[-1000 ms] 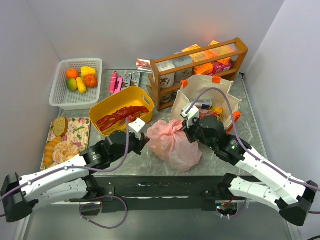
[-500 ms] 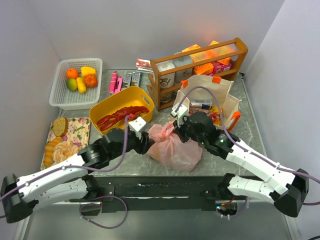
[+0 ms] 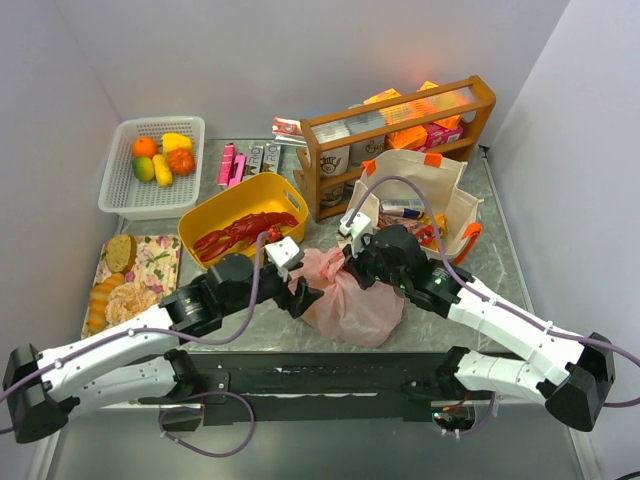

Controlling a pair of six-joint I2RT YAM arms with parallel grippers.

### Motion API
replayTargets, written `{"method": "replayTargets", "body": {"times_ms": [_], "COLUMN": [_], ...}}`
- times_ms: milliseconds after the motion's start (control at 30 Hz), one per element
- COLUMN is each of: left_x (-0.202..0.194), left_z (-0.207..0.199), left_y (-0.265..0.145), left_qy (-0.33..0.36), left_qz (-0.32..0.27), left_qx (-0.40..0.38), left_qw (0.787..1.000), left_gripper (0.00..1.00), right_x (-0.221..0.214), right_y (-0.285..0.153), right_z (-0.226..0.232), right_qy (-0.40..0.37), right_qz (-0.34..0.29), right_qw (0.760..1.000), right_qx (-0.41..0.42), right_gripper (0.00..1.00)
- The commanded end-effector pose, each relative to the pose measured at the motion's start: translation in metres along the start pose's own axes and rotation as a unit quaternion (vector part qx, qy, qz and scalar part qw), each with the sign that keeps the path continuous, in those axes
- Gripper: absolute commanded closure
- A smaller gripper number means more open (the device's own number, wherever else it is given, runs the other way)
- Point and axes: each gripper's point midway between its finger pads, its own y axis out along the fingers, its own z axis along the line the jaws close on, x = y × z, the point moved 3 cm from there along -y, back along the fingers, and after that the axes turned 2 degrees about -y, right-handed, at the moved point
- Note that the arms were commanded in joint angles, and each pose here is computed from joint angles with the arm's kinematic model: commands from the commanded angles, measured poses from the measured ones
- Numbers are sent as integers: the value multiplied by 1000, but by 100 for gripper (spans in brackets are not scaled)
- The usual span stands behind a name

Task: Place the mixed food into the grocery bags and tie them

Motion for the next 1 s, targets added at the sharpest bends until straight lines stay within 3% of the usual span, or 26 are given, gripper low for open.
{"method": "replayTargets", "body": {"times_ms": [0,300,367,400,467,533,600,767,833,967], "left_x": [35,30,24,23,19,11,9,5,2,0], "left_z": [3,7,7,7,6,6,5,2,1,0], "left_y": [17,54,58,59,60,59,57,49,48,46], "left_qy": [12,21,22,20,16,11,7,-1,-3,-8], "left_qz": [-56,-48,-40,-40,-34,-24,-28,-39,-42,-44], "left_qx": [15,17,15,14,10,9,3,-13,-17,-23], "left_qw": [998,998,999,999,999,1000,1000,999,999,999], "left_gripper": [11,14,43,65,79,93,99,99,99,99], "right_x": [15,13,10,10,14,14,21,40,43,46], "right_y": [-1,-7,-11,-13,-22,-32,-48,-71,-67,-53], "right_z": [4,9,10,9,10,10,9,18,20,28], "right_qy": [2,-3,-3,-1,9,21,30,56,62,60], "right_qz": [-31,-29,-22,-20,-24,-26,-42,-104,-107,-97], "right_qw": [999,999,999,999,999,999,998,992,991,990], "right_qx": [8,28,29,28,28,25,18,45,52,79], "right_gripper": [100,100,93,88,60,50,48,57,66,72]}}
